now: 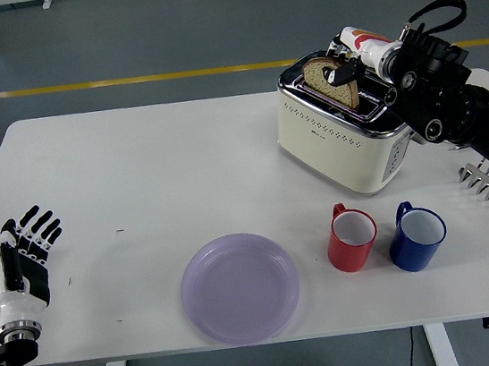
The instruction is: Push plate across desktop,pick up the break from the machine,place the break in the plate
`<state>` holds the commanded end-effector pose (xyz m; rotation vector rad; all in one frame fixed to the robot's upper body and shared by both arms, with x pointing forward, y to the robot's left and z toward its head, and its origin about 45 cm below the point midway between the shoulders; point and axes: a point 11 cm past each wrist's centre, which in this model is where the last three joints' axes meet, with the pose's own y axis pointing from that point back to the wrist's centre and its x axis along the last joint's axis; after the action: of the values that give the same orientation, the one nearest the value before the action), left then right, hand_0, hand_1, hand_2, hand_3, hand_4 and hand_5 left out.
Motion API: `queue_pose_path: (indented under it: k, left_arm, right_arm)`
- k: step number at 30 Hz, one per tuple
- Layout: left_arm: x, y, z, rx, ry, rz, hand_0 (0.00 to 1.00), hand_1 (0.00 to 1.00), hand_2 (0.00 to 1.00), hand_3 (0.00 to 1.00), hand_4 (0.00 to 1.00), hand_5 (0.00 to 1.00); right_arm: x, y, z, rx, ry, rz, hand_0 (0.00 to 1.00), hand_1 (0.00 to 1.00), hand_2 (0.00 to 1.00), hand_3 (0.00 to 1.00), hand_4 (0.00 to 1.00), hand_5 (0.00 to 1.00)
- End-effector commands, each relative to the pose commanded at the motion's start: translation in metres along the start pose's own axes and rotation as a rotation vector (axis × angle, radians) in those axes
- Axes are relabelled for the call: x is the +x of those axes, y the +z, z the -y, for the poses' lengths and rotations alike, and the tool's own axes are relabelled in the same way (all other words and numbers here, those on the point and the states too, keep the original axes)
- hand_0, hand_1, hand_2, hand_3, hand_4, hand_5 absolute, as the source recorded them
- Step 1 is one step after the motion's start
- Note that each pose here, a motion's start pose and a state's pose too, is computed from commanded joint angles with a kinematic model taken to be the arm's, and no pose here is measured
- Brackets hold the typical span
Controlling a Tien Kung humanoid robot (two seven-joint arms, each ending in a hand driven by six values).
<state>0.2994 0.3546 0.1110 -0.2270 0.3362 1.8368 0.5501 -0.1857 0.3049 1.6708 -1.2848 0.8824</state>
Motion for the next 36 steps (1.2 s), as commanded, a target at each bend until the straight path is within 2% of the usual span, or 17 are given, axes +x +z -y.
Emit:
queue_pose_path:
  k: [8,14,19,22,24,26,28,31,36]
  left_arm:
    - [0.002,0.000,-0.001,0.001,0.003,0.003,0.753,0.683,0.690,0.715,0.424,0.998]
    - [0.004,-0.002,-0.003,0.008,0.008,0.007,0.752,0.682,0.690,0.713,0.421,0.998]
    - [0.005,-0.004,-0.005,0.014,0.009,0.010,0.752,0.683,0.690,0.713,0.421,0.998]
    - [0.006,-0.005,-0.006,0.016,0.010,0.010,0.752,0.683,0.690,0.713,0.421,0.998]
    - [0.006,-0.006,-0.007,0.020,0.010,0.011,0.752,0.683,0.690,0.713,0.421,0.998]
    - [0.006,-0.007,-0.007,0.022,0.011,0.011,0.752,0.682,0.690,0.712,0.422,0.998]
    - [0.006,-0.007,-0.007,0.022,0.010,0.010,0.752,0.682,0.690,0.712,0.422,0.998]
    - [0.005,-0.007,-0.007,0.021,0.010,0.009,0.751,0.681,0.690,0.712,0.421,0.998]
    - [0.006,-0.006,-0.007,0.019,0.012,0.007,0.751,0.681,0.690,0.712,0.421,0.998]
  right_arm:
    - [0.030,-0.054,-0.004,0.139,0.094,-0.017,0.320,0.373,0.442,0.474,0.376,0.093]
    - [0.066,-0.067,-0.013,0.201,0.176,-0.020,0.314,0.366,0.437,0.468,0.361,0.105]
    - [0.071,-0.077,-0.023,0.246,0.163,0.101,0.312,0.366,0.435,0.469,0.362,0.106]
    - [0.062,-0.079,-0.029,0.253,0.107,0.205,0.312,0.366,0.435,0.469,0.362,0.106]
    - [0.047,-0.072,-0.034,0.224,0.028,0.269,0.312,0.366,0.435,0.469,0.362,0.106]
    - [0.032,-0.077,-0.041,0.225,-0.046,0.331,0.314,0.360,0.430,0.464,0.360,0.101]
    - [0.010,-0.074,-0.050,0.209,-0.138,0.380,0.314,0.360,0.430,0.464,0.360,0.101]
    - [-0.018,-0.085,-0.068,0.240,-0.261,0.459,0.314,0.354,0.428,0.461,0.347,0.097]
    - [-0.076,-0.089,-0.102,0.258,-0.485,0.541,0.314,0.354,0.428,0.461,0.347,0.097]
